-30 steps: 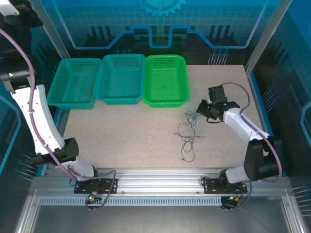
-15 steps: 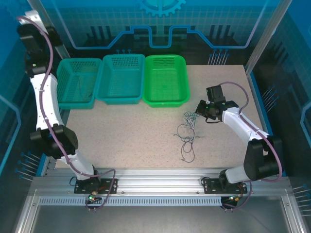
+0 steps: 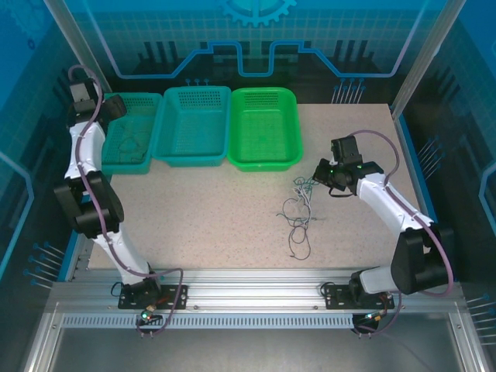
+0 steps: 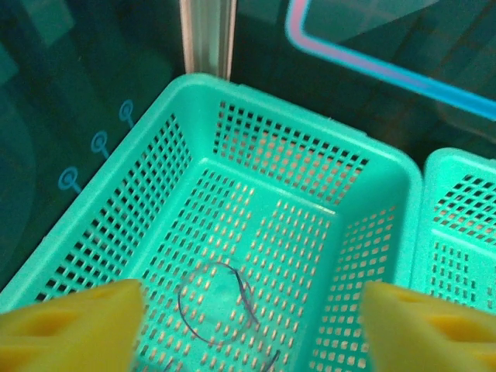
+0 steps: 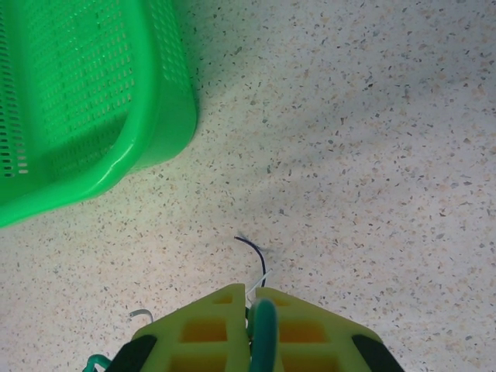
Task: Untangle the cables
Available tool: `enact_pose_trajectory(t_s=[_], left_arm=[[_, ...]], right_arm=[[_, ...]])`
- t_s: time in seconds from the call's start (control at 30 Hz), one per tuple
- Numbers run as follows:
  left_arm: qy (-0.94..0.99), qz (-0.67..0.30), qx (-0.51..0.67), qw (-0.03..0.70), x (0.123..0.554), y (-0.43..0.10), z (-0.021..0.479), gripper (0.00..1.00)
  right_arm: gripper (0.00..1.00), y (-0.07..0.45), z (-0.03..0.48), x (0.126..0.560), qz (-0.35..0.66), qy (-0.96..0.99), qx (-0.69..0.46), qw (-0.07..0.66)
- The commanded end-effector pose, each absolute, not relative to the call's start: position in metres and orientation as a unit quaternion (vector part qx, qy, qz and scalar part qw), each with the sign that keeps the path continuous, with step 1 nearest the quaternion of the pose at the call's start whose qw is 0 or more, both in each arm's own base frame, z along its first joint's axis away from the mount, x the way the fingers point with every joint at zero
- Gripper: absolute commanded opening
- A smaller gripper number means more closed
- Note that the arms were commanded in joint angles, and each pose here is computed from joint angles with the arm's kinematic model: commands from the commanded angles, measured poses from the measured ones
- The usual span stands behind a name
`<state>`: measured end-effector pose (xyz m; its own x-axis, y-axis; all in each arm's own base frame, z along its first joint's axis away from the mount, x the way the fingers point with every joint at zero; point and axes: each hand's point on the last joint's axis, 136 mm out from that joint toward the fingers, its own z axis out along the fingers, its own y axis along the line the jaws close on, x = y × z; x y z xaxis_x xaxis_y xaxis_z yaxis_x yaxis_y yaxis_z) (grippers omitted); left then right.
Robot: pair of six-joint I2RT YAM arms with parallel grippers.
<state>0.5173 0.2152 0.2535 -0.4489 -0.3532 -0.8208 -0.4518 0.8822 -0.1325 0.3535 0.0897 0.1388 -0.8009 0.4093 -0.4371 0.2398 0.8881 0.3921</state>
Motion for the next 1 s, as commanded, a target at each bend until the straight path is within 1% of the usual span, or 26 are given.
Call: enact_pose_trajectory(t_s=[0.0,0.1,0.2,0.3,0.4,0.47,0.53,0.6,0.7,0.83,0.97], left_arm=[[0.816,0.024,-0.238,0.526,0.509,0.209,0.318,0.96],[0.798,-0.033,-0.236,0.554,0.499,0.186,0.35,0.99],[0.768,-0.126,-0.225,0.587,0.482,0.143,0.382,0.99],[0.74,-0.21,-0.164,0.617,0.459,0.068,0.409,0.98],[0.727,-0.275,-0.056,0.627,0.431,-0.024,0.412,0.99],[0.718,-0.318,0.003,0.619,0.41,-0.075,0.405,0.97],[0.715,-0.359,0.068,0.595,0.386,-0.125,0.386,0.96],[0.711,-0.381,0.144,0.573,0.359,-0.169,0.365,0.96],[0.704,-0.384,0.268,0.534,0.316,-0.226,0.318,0.96],[0.7,-0.425,0.333,0.467,0.281,-0.271,0.268,0.95],[0.717,-0.454,0.342,0.404,0.265,-0.302,0.235,0.96]], right_arm=[[0.0,0.098,0.151,0.346,0.174,0.936,0.153,0.265],[0.0,0.099,0.155,0.347,0.175,0.936,0.151,0.267],[0.0,0.101,0.157,0.349,0.181,0.935,0.145,0.268],[0.0,0.107,0.159,0.35,0.202,0.935,0.134,0.259],[0.0,0.121,0.166,0.351,0.25,0.928,0.114,0.249],[0.0,0.132,0.174,0.35,0.284,0.922,0.093,0.245],[0.0,0.141,0.184,0.349,0.309,0.916,0.072,0.245],[0.0,0.147,0.192,0.348,0.324,0.911,0.058,0.247],[0.0,0.157,0.204,0.347,0.348,0.902,0.033,0.255],[0.0,0.162,0.214,0.348,0.357,0.896,0.019,0.262],[0.0,0.159,0.22,0.351,0.35,0.898,0.033,0.265]])
